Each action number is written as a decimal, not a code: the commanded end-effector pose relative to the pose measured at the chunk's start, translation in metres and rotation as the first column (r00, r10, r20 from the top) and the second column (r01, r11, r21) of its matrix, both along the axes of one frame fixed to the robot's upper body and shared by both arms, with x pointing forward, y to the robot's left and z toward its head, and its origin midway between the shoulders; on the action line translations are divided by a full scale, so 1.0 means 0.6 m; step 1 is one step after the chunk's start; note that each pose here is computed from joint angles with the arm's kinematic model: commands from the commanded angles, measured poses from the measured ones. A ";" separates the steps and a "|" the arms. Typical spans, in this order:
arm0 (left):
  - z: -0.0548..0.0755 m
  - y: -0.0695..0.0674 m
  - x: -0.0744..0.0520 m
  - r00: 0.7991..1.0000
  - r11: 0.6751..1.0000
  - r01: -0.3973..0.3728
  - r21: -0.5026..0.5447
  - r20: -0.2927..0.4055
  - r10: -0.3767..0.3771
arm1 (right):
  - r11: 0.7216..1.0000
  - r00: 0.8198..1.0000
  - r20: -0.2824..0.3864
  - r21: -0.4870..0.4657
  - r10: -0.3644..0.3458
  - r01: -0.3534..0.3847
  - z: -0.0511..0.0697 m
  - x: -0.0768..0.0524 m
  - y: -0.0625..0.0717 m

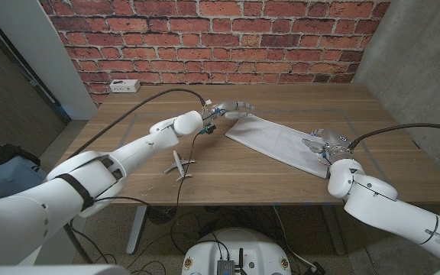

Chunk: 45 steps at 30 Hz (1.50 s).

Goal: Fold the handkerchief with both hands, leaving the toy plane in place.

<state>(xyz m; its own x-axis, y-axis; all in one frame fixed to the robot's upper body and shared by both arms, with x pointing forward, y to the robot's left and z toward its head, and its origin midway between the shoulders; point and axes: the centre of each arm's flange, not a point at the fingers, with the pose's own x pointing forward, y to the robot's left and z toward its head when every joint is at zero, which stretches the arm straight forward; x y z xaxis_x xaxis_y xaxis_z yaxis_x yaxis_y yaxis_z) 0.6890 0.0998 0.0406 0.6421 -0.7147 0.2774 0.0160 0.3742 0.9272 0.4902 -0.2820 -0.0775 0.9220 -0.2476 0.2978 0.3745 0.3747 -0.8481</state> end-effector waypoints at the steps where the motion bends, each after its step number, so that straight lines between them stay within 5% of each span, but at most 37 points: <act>1: -0.012 -0.001 -0.013 1.000 1.000 0.015 0.019 -0.013 -0.014 | 0.999 0.998 -0.059 0.001 0.032 -0.032 -0.018 -0.020 0.006; 22: -0.028 0.000 -0.026 0.999 0.997 0.007 0.071 -0.037 -0.004 | 0.999 0.992 -0.122 -0.032 0.035 -0.039 -0.037 -0.040 0.024; 45: -0.029 -0.005 -0.021 0.999 0.996 0.019 0.083 -0.050 -0.015 | 0.995 0.965 -0.261 -0.100 -0.024 -0.002 -0.047 -0.040 0.042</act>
<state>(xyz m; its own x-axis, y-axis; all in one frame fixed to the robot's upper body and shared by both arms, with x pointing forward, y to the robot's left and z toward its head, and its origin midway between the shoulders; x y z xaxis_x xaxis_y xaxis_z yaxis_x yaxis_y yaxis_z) 0.6754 0.0986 0.0221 0.6482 -0.7376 0.1890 0.0632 0.2995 0.9520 0.4663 -0.2609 -0.1033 0.9678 -0.2200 0.1225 0.1897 0.3168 -0.9293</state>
